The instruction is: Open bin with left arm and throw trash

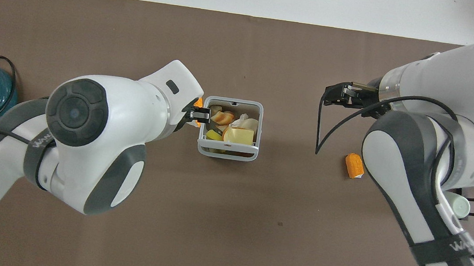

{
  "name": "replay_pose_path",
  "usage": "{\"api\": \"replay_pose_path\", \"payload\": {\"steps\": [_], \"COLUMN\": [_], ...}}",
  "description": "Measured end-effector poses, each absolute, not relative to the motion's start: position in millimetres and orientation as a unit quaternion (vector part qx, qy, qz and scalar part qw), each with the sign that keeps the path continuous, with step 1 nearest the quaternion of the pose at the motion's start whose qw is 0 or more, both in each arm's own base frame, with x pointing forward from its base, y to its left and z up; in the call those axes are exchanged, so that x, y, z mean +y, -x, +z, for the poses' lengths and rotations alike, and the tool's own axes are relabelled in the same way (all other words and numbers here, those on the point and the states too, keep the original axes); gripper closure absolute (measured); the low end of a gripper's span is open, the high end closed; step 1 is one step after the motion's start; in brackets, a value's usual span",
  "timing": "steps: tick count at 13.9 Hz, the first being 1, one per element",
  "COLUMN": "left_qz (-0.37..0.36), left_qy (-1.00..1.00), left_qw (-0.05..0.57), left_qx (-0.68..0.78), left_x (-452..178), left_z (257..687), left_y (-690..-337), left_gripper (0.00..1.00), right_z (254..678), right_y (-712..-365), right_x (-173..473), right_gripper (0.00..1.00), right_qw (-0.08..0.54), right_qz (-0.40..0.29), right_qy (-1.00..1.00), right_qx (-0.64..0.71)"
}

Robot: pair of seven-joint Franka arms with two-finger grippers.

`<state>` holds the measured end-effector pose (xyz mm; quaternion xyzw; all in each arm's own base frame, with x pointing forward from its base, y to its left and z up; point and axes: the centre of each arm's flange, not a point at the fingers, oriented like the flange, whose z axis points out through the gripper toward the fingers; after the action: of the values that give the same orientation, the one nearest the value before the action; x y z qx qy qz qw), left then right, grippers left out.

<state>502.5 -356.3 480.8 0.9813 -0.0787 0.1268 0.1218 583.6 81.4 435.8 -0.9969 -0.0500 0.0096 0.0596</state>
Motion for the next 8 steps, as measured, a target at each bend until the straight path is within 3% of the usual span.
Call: {"api": "replay_pose_path", "payload": {"steps": [2,6,8], "left_qz": [0.128,0.124,0.096], "left_qy": [-0.981,-0.982,-0.987], "left_qw": [0.122,0.119,0.104], "left_qx": [-0.078,-0.076,-0.076], "left_x": [-355.7,-353.3,-348.0], "left_z": [481.7,480.7,476.0], "left_y": [-503.3,-504.1,-501.1], "left_gripper": [0.52,0.06,0.0], "right_z": [400.2,328.0,310.9], "right_y": [-558.9,-508.4,-494.5], "right_x": [63.4,42.1,41.3], "right_gripper": [0.0,0.0,0.0], "right_qw": [0.046,0.039,0.038], "right_qz": [0.031,0.031,0.035], "right_qy": [0.994,0.989,0.989], "right_qx": [-0.091,-0.137,-0.139]}}
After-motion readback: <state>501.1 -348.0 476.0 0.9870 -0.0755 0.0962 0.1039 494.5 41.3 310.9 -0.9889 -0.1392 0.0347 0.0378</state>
